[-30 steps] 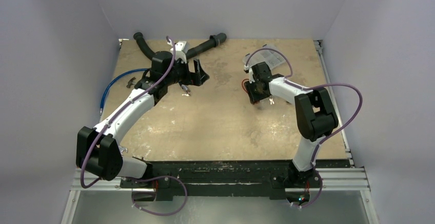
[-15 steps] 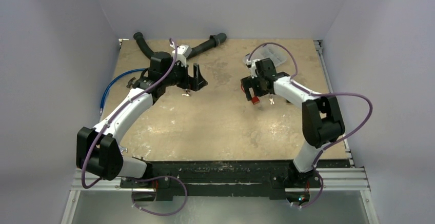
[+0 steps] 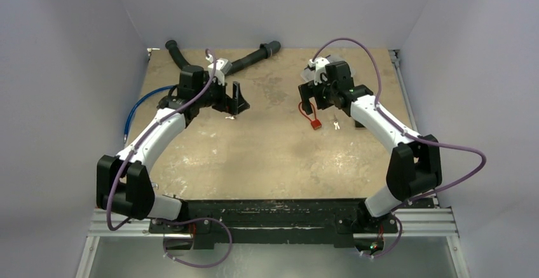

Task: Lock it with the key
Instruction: Place the lock at the center of the board, then pick up the lock from the center of the board.

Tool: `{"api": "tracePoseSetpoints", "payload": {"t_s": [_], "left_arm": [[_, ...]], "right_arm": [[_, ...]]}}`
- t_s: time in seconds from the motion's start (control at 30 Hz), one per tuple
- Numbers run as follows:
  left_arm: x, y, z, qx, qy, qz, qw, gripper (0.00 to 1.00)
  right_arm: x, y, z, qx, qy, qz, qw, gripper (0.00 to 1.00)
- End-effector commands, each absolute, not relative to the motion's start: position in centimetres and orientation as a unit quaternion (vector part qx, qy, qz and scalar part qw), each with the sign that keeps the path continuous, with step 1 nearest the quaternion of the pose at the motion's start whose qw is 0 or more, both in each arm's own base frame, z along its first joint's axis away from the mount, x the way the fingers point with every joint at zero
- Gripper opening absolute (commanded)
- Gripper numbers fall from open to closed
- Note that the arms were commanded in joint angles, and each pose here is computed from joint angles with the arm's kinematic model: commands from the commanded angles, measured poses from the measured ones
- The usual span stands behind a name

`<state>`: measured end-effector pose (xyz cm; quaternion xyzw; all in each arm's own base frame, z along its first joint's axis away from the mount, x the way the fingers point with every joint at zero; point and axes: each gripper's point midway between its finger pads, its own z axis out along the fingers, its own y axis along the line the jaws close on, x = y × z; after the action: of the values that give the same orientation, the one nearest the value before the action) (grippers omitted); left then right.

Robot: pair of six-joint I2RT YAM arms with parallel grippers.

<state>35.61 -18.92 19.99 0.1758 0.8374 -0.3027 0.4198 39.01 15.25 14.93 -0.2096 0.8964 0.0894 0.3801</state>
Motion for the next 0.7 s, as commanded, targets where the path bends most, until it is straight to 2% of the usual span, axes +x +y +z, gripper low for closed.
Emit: {"api": "tracePoseSetpoints", "payload": {"t_s": [0.0, 0.2, 0.37, 0.67], "left_arm": [[37.3, -16.9, 18.2, 0.186, 0.849, -0.277, 0.41, 0.99], [40.9, -14.4, 17.2, 0.306, 0.832, -0.208, 0.412, 0.96], [42.8, -12.3, 15.0, 0.409, 0.815, -0.208, 0.355, 0.89], [45.3, -9.4, 11.5, 0.643, 0.696, -0.186, 0.26, 0.8]], "right_arm": [[39.5, 16.3, 18.4, -0.213, 0.88, 0.115, 0.409, 0.99], [39.2, 17.0, 18.7, -0.236, 0.873, 0.13, 0.406, 0.99], [38.5, 17.7, 18.9, -0.261, 0.865, 0.152, 0.4, 0.99], [38.0, 18.0, 19.5, -0.276, 0.859, 0.16, 0.401, 0.99]]}}
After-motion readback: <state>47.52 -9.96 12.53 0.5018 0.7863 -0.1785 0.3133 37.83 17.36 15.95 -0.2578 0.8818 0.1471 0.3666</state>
